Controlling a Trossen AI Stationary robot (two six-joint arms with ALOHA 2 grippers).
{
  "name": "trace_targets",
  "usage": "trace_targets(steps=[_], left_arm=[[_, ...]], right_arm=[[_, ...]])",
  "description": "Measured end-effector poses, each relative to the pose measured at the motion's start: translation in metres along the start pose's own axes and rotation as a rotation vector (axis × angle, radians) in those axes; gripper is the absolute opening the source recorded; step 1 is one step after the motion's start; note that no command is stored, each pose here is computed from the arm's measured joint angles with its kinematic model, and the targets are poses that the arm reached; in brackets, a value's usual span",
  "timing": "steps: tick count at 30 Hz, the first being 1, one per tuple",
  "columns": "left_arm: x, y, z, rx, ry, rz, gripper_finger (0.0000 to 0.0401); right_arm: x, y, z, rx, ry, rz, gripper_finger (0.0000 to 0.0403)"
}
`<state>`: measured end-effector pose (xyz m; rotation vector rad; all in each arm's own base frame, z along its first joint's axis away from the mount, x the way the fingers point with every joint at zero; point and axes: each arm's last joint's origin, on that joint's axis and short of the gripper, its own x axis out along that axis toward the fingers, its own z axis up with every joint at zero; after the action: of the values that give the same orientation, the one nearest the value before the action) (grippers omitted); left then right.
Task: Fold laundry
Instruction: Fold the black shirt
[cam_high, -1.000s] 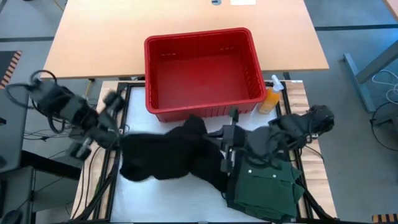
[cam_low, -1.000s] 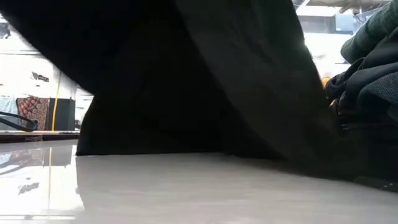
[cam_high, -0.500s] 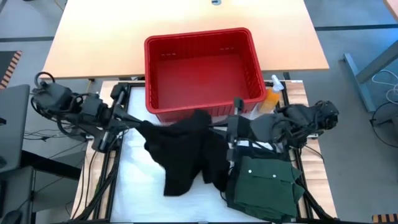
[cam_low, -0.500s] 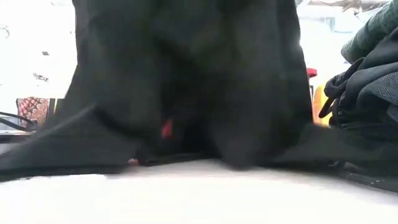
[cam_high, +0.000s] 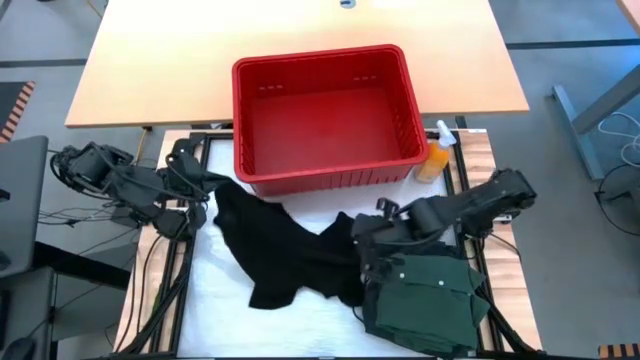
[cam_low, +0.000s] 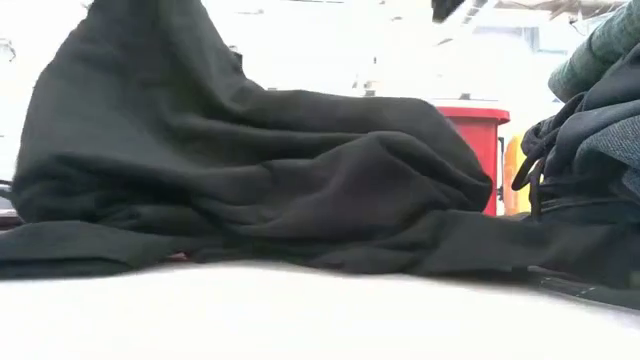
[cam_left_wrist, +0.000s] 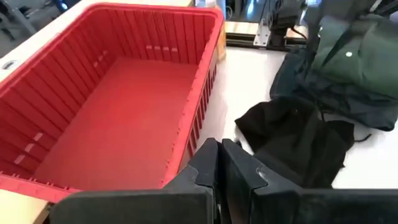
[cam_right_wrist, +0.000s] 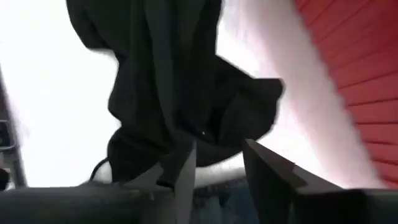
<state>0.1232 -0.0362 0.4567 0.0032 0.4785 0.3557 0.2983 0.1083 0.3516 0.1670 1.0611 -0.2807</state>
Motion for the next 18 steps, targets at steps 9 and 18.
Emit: trace_targets(steps=[9,18], left_arm=[[0.004,-0.002,-0.007,0.019,0.057,-0.033,0.0],[0.004,-0.003,-0.008,0.016,0.073,-0.052,0.0]], right_arm=[[0.08,0.003,-0.027,-0.044,0.11,0.233,0.0227],[0.095,0.004,-0.042,-0.352,0.066,0.125,0.0223]])
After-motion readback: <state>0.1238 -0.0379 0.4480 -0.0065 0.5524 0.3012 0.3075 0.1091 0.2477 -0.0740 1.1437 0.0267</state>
